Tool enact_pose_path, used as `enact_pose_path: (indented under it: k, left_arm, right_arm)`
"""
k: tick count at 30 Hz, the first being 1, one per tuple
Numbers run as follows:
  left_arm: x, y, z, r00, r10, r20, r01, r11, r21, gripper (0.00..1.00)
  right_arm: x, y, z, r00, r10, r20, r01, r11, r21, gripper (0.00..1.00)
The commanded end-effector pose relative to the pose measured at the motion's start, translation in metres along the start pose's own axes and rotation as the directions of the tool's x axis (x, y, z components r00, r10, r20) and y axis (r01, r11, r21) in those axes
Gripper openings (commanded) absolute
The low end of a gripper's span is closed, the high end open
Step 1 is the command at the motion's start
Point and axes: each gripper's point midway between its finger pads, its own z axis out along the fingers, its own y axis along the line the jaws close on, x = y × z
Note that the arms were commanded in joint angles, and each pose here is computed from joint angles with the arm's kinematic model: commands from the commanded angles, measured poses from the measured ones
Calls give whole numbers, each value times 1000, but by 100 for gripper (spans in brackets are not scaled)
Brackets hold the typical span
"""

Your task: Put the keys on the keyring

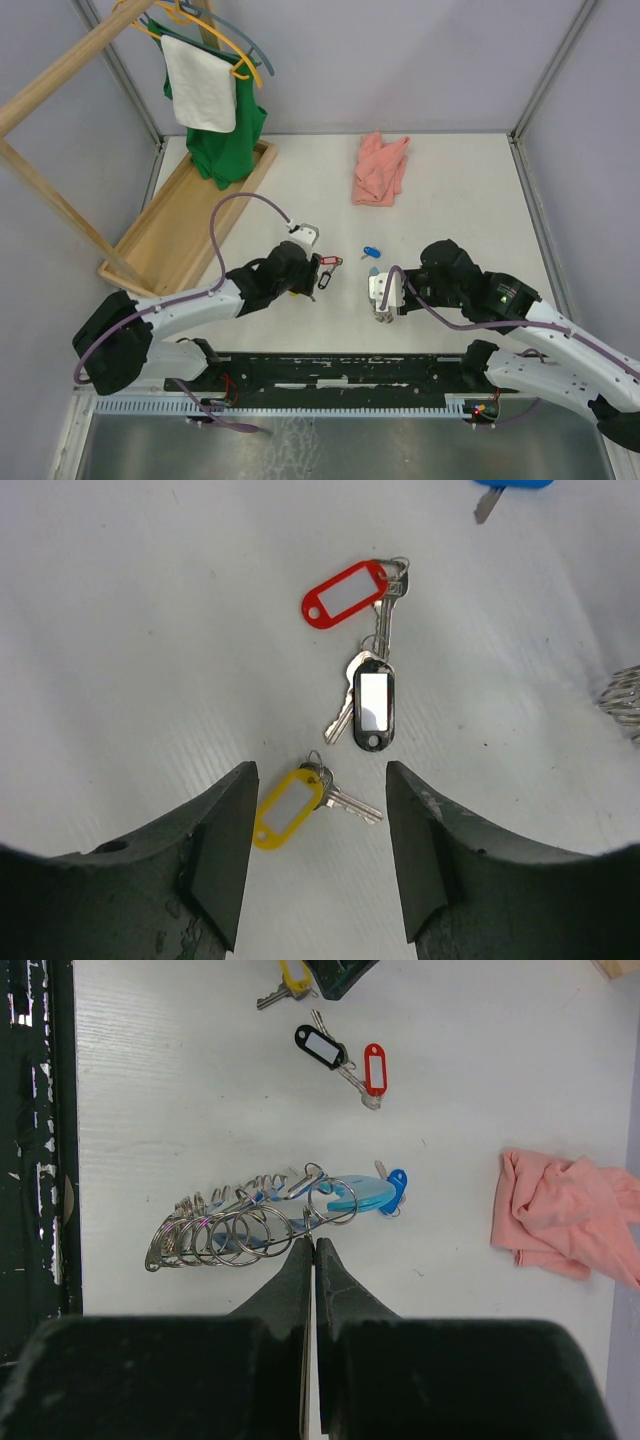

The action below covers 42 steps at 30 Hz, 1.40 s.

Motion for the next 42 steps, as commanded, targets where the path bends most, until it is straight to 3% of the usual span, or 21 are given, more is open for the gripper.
enact_pose_path:
  k: [1, 6, 16, 42]
  left_arm:
    - [16, 8, -8, 974, -31, -225, 5, 993, -116, 60]
    - [16, 4, -6, 934, -10, -358, -44, 989, -144, 58]
    - [14, -6, 17, 893, 30, -450, -101, 986, -135, 41]
    - [29, -2, 36, 856, 56, -514, -155, 976, -152, 17]
  right_arm:
    - [-17, -13, -4, 998, -17, 65, 14, 998, 54, 1]
    - [-18, -14, -5, 998, -17, 65, 13, 998, 58, 1]
    - [-18, -13, -7, 998, -17, 68, 13, 998, 65, 1]
    - [-17, -14, -8, 997, -16, 70, 11, 997, 76, 1]
